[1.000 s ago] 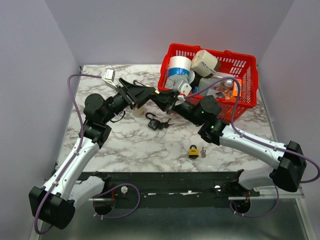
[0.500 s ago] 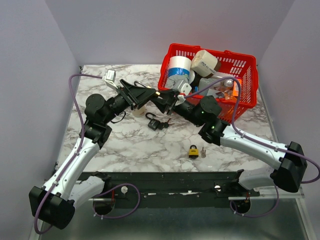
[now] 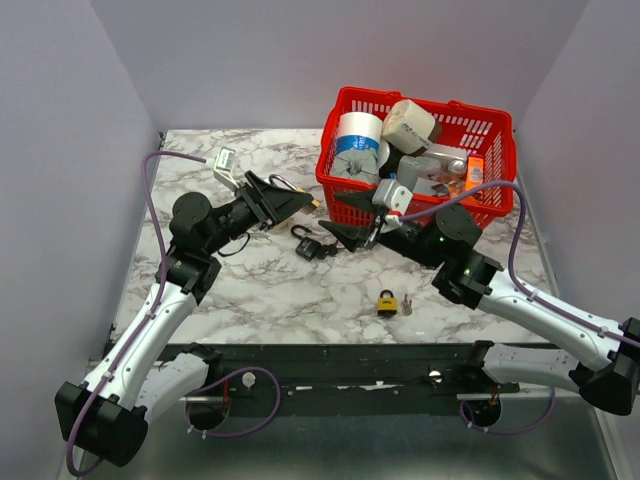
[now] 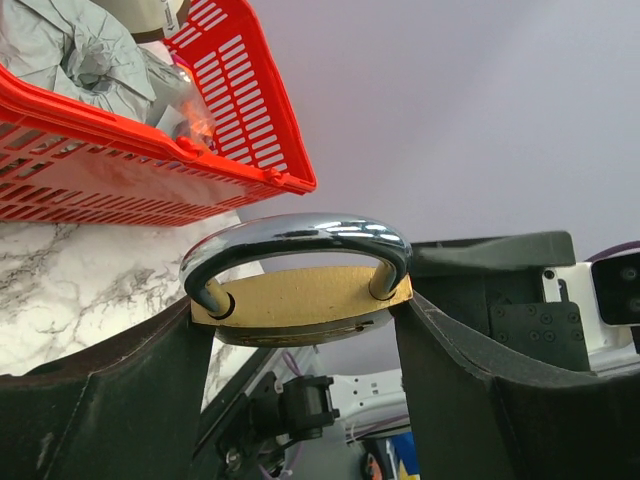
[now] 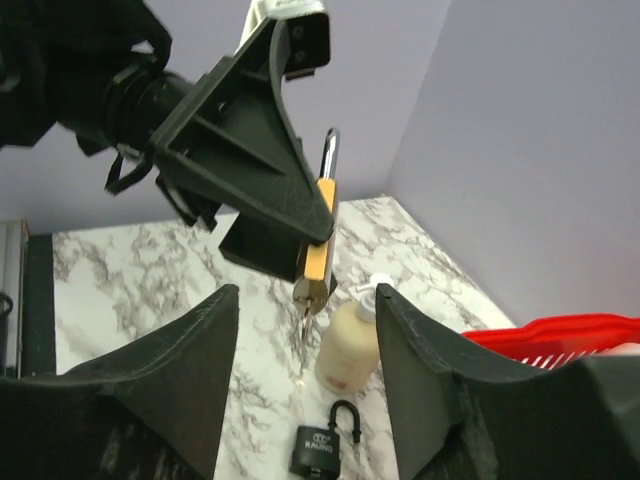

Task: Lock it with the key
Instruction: Lock the lock.

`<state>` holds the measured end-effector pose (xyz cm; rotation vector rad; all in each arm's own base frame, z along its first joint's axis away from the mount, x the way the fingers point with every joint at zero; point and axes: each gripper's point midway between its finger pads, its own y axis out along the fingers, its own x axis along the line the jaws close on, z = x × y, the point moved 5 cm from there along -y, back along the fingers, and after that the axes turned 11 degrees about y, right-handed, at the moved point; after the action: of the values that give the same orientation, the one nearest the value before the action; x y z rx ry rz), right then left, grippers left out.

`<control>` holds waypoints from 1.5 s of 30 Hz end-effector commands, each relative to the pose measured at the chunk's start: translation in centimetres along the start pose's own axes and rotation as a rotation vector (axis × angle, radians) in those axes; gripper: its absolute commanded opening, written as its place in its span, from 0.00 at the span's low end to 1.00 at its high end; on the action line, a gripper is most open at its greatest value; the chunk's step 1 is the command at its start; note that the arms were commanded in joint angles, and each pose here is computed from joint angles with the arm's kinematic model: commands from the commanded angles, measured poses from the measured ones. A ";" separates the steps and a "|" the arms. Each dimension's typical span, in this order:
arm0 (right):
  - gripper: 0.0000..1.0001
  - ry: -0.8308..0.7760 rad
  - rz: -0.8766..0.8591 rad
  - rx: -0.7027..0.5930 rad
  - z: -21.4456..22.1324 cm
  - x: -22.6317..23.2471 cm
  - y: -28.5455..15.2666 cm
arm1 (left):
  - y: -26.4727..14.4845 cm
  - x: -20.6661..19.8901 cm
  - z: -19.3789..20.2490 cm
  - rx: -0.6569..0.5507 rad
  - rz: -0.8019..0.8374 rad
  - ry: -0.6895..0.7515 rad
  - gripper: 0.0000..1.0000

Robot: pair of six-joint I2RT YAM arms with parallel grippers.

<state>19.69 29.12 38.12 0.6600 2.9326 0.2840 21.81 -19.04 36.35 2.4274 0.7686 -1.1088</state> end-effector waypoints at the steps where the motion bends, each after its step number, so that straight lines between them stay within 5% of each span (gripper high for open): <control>1: 0.54 -0.051 -0.059 0.114 2.5 0.8 -1.1 | -0.6 -3.6 -1.7 -0.046 0.134 0.117 0.00; 8: 0.38 -0.063 -0.039 0.132 2.4 0.3 -0.4 | -0.4 -3.3 -1.6 -0.043 0.120 0.101 0.00; 17: 0.37 -0.025 0.025 0.143 2.7 -0.6 1.1 | -0.4 -2.9 -1.3 -0.053 0.110 0.099 0.00; 31: 0.19 0.005 0.004 0.204 3.9 -0.5 2.1 | -0.5 -2.3 -1.2 -0.068 0.078 0.096 0.00; 35: 0.12 0.008 -0.001 0.230 4.4 -0.4 2.1 | -0.4 -2.1 -1.2 -0.073 0.070 0.095 0.00; 37: 0.01 0.011 -0.002 0.227 4.2 -0.4 2.1 | -0.4 -1.9 -1.3 -0.076 0.052 0.097 0.00; 45: 0.01 0.068 0.009 0.234 4.5 0.1 0.5 | -0.3 -0.8 -2.2 -0.136 -0.039 0.099 0.00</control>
<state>21.72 31.16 33.85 0.7175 3.0108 -0.0419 22.02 -18.95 35.56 2.4482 0.8331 -1.0874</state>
